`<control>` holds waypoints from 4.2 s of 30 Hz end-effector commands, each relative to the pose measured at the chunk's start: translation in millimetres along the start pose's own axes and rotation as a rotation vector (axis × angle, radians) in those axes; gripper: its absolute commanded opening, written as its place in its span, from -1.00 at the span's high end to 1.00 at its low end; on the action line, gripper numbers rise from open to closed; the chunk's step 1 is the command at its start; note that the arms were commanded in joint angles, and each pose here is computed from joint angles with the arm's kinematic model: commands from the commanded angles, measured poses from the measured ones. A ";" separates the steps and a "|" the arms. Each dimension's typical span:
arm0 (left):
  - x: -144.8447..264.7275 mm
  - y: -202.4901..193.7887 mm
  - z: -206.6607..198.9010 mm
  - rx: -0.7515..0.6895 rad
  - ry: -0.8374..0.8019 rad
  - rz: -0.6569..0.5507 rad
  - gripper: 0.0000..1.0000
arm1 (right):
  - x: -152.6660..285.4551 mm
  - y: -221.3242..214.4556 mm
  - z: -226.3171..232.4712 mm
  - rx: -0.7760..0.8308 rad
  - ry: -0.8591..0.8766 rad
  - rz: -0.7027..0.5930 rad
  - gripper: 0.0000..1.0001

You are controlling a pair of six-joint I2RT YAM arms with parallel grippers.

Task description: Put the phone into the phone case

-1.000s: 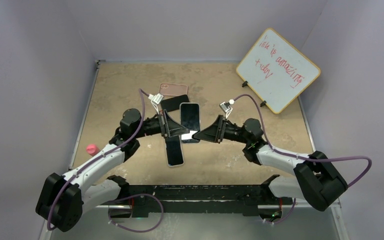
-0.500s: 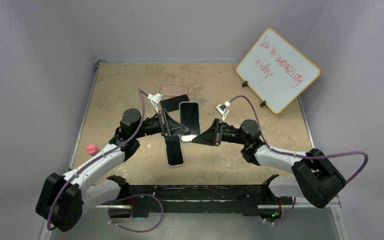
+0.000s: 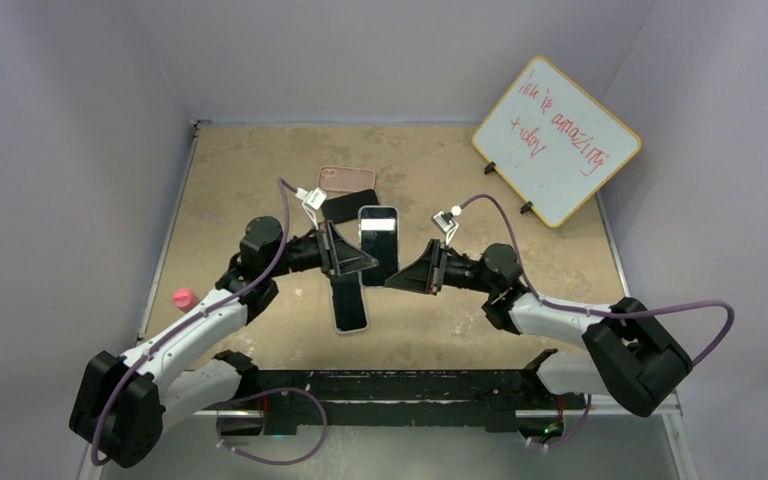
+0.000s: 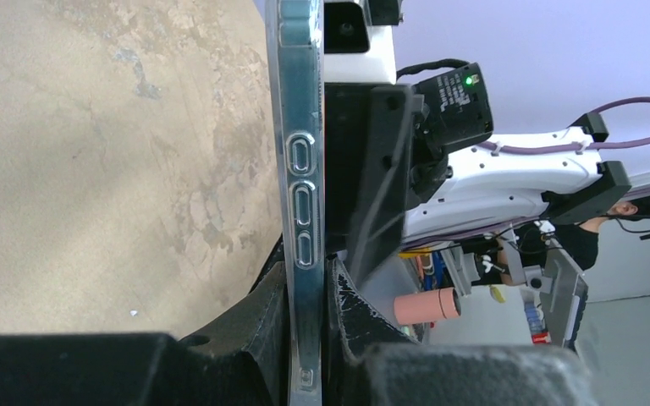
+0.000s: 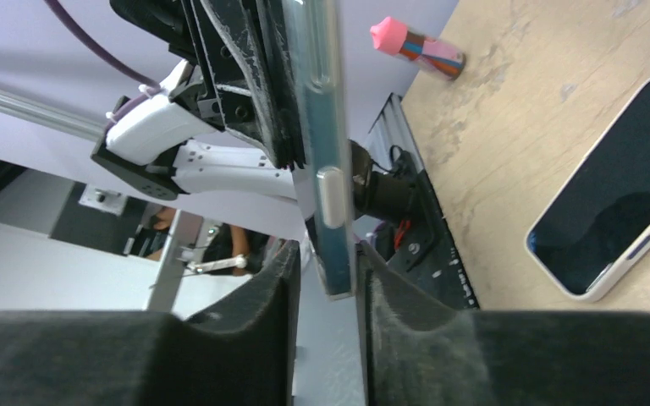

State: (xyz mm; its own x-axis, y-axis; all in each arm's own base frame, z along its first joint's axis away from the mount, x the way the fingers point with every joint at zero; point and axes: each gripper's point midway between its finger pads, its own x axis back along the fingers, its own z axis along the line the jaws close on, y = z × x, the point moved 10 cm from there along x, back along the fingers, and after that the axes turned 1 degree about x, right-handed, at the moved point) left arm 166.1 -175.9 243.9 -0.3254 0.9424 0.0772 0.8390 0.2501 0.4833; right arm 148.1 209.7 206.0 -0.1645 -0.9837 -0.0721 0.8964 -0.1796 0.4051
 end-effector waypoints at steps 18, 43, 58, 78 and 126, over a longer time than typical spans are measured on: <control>11.6 -3.6 -24.1 -0.175 -0.189 0.160 1.00 | -13.9 32.5 28.0 0.102 -0.001 -0.140 0.29; 16.8 -18.7 6.8 -0.125 0.056 0.172 0.42 | -9.3 40.5 10.5 0.011 -0.059 -0.286 1.00; 16.3 -21.3 8.4 -0.099 0.034 0.165 1.00 | -10.2 40.7 3.7 -0.002 -0.070 -0.282 1.00; 18.3 14.4 -12.6 -0.164 0.154 0.039 0.17 | -4.0 23.9 10.1 0.121 0.042 -0.069 1.00; 67.3 42.6 -4.2 -0.553 0.793 -0.063 -0.81 | 1.0 -10.4 -119.7 -0.173 -0.735 0.215 0.38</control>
State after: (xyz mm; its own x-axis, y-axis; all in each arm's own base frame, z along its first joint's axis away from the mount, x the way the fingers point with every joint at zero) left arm 180.3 -108.6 267.2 -0.6944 0.4702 0.5447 0.6013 -0.0368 0.7982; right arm 182.8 210.8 94.2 -0.1238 -0.7956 0.5930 0.9854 -0.0283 0.1677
